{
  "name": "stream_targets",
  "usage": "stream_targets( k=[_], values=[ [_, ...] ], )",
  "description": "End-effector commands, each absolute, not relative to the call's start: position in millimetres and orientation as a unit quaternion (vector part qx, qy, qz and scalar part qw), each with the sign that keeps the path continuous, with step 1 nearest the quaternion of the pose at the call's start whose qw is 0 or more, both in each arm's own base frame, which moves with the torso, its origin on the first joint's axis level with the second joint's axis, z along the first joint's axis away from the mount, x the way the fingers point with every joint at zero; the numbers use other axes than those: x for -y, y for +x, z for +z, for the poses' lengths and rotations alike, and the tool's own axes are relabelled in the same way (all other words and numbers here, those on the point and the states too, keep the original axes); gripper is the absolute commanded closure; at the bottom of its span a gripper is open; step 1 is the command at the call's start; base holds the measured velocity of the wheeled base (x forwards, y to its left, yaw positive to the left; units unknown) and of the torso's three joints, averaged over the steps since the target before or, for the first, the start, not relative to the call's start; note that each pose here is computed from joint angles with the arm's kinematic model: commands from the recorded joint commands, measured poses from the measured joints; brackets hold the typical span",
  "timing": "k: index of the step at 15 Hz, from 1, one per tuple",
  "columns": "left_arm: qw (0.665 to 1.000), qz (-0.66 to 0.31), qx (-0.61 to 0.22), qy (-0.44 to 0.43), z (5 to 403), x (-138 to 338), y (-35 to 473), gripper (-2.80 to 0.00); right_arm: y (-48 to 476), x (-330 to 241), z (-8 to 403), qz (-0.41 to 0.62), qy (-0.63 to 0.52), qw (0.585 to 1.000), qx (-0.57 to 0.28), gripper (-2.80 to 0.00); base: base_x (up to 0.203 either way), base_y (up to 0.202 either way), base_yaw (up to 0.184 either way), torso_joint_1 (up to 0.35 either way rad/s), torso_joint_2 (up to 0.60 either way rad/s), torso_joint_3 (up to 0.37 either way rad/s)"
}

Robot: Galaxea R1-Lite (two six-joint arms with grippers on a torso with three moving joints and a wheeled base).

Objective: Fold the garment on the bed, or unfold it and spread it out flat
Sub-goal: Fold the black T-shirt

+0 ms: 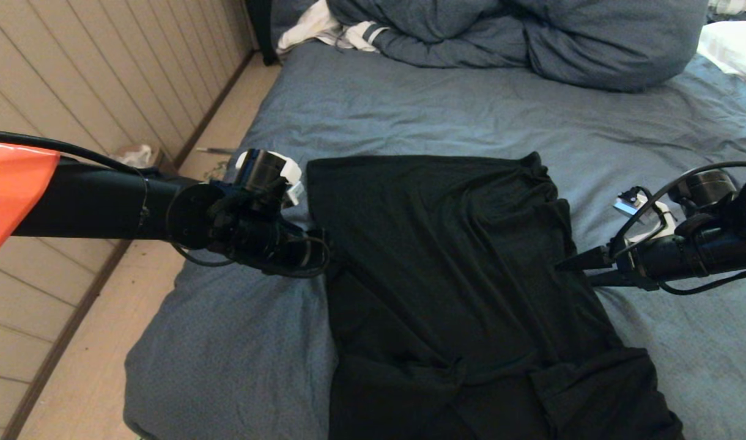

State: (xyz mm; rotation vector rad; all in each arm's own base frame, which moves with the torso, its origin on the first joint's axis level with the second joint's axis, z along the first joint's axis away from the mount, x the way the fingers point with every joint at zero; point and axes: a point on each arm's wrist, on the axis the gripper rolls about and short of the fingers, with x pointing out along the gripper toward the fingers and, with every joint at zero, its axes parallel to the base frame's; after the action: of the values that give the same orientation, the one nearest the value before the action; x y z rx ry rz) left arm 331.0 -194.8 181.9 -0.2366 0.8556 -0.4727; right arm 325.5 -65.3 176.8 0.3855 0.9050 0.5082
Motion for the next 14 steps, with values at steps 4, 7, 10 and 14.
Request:
stream_targets(
  k=[4,7,10,14],
  values=[
    [0.855,-0.26,-0.426,-0.139,183.1,202.8,326.0,0.0,323.8,64.8,176.6,0.244,0.185,0.849,-0.431,-2.8,0.0,0.0,0.0,0.0,0.0,0.0],
    [0.853,-0.263,-0.428,-0.141,183.3,204.2,324.0,0.0,322.7,64.0,174.7,0.245,0.185,0.848,-0.433,-2.8,0.0,0.0,0.0,0.0,0.0,0.0],
    [0.854,-0.262,-0.428,-0.14,183.6,203.7,323.1,0.0,322.7,64.0,175.1,0.245,0.185,0.848,-0.432,-2.8,0.0,0.0,0.0,0.0,0.0,0.0],
    [0.854,-0.262,-0.427,-0.141,184.7,202.9,321.8,0.0,322.2,62.4,176.3,0.247,0.184,0.848,-0.431,0.0,0.0,0.0,0.0,0.0,0.0,0.0]
  ],
)
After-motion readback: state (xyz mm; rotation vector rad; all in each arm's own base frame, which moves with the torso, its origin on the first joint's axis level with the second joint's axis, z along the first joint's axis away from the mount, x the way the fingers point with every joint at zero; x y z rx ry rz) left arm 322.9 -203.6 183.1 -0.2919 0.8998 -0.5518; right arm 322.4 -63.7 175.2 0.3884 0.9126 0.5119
